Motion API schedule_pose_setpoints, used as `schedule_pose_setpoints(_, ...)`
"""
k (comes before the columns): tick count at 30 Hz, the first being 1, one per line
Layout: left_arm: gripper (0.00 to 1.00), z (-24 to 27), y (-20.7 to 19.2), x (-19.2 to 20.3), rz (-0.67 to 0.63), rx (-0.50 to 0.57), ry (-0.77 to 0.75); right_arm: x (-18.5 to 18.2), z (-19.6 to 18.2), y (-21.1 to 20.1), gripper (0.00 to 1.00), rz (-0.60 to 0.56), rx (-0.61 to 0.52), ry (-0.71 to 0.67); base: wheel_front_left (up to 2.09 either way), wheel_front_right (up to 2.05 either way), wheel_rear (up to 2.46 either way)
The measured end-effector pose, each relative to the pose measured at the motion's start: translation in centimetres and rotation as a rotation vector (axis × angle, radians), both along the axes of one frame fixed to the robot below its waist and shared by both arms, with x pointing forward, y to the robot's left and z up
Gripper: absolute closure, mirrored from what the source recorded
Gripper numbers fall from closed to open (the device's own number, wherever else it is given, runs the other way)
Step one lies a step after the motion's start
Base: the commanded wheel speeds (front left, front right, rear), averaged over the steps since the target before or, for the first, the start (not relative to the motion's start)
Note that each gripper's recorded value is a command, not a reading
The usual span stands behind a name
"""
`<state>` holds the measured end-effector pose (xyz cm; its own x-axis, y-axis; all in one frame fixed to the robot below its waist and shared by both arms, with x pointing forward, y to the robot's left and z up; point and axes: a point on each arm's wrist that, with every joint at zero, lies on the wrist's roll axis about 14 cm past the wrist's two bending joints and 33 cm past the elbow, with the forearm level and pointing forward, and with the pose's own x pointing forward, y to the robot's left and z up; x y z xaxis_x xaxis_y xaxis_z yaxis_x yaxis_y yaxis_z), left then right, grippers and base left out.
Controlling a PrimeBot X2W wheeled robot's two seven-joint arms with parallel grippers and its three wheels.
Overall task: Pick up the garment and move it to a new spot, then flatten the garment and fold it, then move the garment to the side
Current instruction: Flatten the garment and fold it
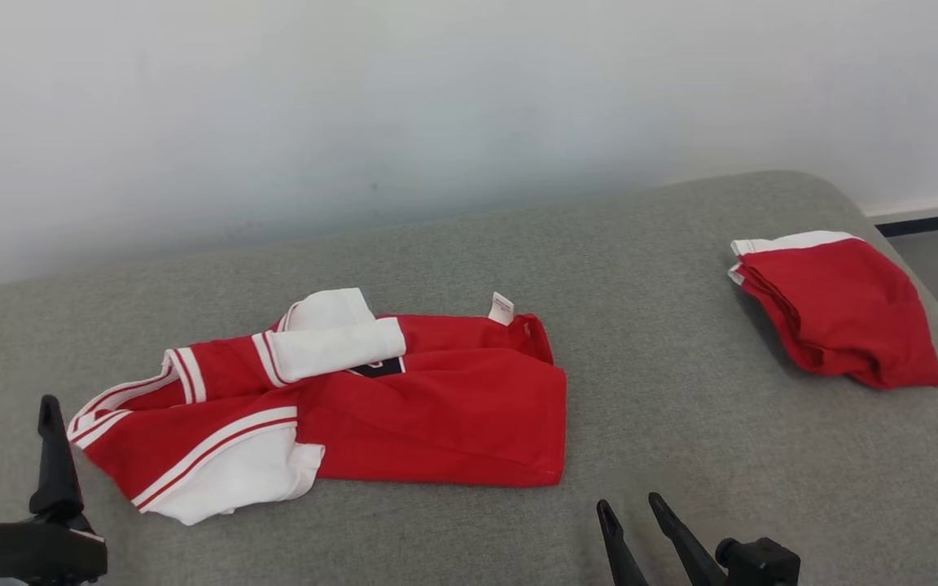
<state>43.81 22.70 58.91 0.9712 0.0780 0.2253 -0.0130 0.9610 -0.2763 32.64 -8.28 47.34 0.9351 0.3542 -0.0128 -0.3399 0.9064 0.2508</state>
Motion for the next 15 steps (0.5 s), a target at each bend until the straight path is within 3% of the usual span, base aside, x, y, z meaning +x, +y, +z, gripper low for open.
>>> schedule_pose_setpoints(7, 0.0, 0.6, 1.3, -2.8, 0.047, -0.005, -0.039, 1.1, -0.1, 1.5, 0.0, 0.045, 0.04, 0.024, 0.0, 0.0, 0.0)
schedule_pose_setpoints(15, 0.0, -3.3, -1.7, -7.5, 0.027, -0.017, 0.031, 2.9, -1.4, 1.5, 0.0, 0.045, 0.097, 0.106, 0.0, 0.0, 0.0)
